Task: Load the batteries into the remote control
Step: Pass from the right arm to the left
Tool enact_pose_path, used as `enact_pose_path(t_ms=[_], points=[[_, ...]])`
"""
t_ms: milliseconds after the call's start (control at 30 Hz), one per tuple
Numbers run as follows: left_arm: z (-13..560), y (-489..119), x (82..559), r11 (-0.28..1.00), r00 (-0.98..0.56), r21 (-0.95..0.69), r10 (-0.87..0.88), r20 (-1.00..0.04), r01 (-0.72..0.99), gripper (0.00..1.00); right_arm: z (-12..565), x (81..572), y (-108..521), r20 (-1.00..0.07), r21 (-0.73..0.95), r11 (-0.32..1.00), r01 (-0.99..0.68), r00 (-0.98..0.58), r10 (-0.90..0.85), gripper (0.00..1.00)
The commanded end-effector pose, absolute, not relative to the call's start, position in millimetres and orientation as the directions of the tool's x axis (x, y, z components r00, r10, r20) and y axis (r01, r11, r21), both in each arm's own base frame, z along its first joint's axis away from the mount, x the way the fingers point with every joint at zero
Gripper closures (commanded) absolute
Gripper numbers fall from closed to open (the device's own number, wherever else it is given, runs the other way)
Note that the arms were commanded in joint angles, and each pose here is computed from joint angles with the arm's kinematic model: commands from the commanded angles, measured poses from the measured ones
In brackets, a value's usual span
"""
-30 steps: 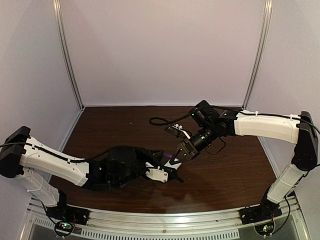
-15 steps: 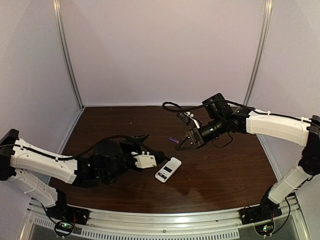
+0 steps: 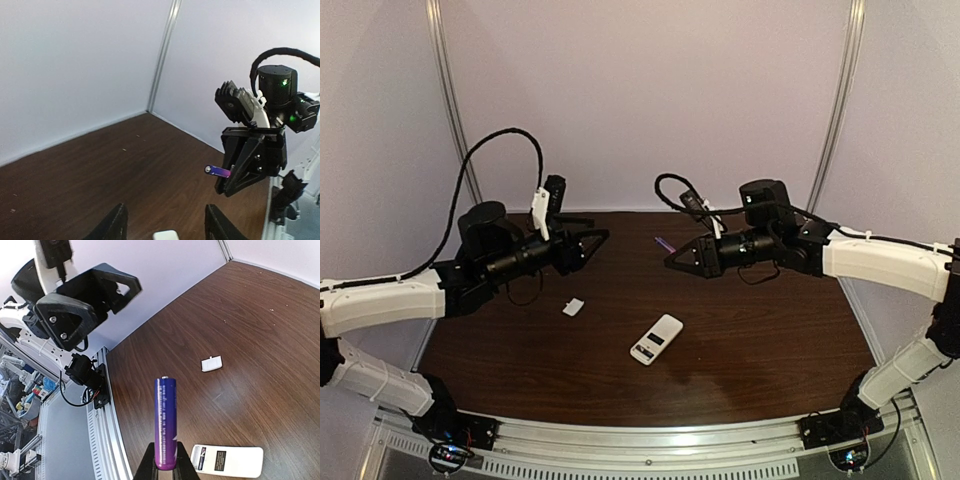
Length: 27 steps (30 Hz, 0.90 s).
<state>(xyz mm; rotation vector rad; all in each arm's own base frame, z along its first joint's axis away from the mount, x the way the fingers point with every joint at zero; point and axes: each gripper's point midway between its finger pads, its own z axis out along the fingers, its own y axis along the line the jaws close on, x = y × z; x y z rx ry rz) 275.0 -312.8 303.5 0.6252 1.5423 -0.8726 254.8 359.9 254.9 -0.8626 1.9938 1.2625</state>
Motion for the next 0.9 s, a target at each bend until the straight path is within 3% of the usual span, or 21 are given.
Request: enact_pose_path(t_ms=[0,133,333,867], points=[[308,-344,255,0.231,-0.533,-0.568,-0.201,-0.822,0.790,0.46,271,260,367,-0.852,0.417,0.354,-0.837,-0.496,-0.167,1.00],[307,-355,255,0.103,-0.635,-0.664,-0.215,-0.742,0.740,0.48,271,257,371,-0.866,0.387,0.357,-0.850,-0.468,-0.177,1.00],[299,-370,254,0.021,-0.690,-0.701,-0.161,-0.706,0.713,0.61,264,252,377,-0.865,0.376,0.349,-0.859,-0.460,-0.201,1.00],[292,-381,259,0.004,-0.706,-0.712,-0.128,-0.697,0.702,0.62,259,242,396,-0.861,0.369,0.305,-0.878,-0.446,-0.243,1.00]])
